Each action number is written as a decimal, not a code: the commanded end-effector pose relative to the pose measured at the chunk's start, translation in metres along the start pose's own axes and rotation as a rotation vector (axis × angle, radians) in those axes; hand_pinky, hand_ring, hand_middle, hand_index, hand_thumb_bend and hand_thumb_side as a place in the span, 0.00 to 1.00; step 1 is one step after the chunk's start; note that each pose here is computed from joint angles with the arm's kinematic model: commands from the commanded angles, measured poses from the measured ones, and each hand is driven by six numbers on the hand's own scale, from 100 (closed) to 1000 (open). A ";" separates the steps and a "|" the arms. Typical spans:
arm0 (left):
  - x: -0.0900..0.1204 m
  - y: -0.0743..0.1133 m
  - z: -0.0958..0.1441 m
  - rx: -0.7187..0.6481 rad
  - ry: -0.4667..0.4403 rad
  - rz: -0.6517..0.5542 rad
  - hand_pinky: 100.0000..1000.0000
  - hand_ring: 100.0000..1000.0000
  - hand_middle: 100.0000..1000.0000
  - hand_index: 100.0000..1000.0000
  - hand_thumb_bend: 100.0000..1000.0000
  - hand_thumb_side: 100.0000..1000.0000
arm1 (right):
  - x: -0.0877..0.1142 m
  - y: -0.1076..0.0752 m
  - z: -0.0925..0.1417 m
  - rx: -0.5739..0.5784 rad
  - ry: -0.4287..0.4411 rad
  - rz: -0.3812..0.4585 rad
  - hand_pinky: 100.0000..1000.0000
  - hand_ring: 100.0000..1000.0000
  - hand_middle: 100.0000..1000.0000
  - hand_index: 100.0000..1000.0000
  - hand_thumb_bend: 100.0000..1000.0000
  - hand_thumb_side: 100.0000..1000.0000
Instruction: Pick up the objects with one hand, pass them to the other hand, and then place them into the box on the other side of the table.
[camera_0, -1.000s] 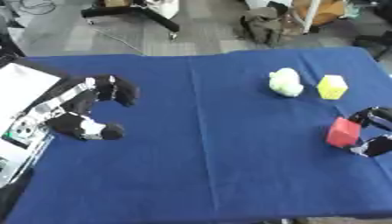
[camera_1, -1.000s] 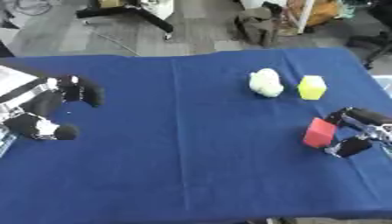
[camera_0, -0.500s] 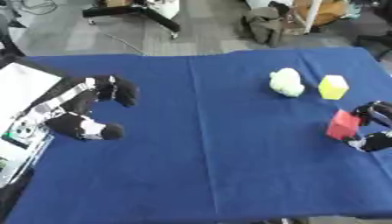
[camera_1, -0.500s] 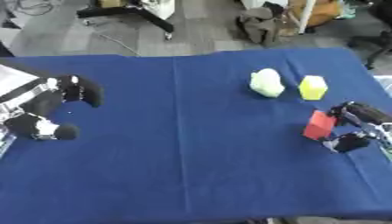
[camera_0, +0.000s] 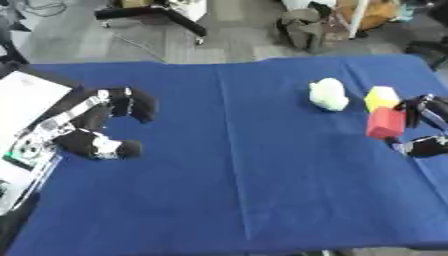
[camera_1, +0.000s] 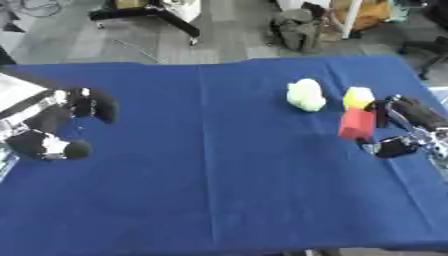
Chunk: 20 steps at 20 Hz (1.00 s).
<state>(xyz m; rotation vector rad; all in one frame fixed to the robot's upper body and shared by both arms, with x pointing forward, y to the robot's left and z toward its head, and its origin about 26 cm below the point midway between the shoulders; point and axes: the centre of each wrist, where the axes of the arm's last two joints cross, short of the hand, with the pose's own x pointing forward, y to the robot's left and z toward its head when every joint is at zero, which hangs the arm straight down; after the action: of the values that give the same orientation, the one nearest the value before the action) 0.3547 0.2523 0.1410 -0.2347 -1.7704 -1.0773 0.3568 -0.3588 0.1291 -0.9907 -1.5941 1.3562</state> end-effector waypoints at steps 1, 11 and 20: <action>0.003 0.012 0.004 0.039 0.018 -0.034 0.67 0.62 0.59 0.73 0.72 0.46 | 0.038 -0.028 -0.011 -0.115 -0.162 0.023 0.65 0.46 0.32 0.41 0.00 0.05; -0.006 0.015 0.003 0.093 0.083 -0.025 0.66 0.60 0.59 0.73 0.73 0.47 | 0.173 -0.056 -0.032 -0.400 -0.662 0.000 0.67 0.48 0.35 0.43 0.02 0.06; -0.001 0.009 -0.013 0.018 0.047 0.011 0.65 0.59 0.58 0.73 0.75 0.47 | 0.240 -0.055 -0.041 -0.494 -0.913 -0.049 0.67 0.49 0.36 0.45 0.03 0.06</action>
<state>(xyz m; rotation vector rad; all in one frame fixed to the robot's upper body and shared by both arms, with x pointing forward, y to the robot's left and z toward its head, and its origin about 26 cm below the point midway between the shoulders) 0.3664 0.2489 0.1350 -0.2029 -1.7126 -1.0316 0.3070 -0.1341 0.1995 -0.5877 -2.6480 1.5092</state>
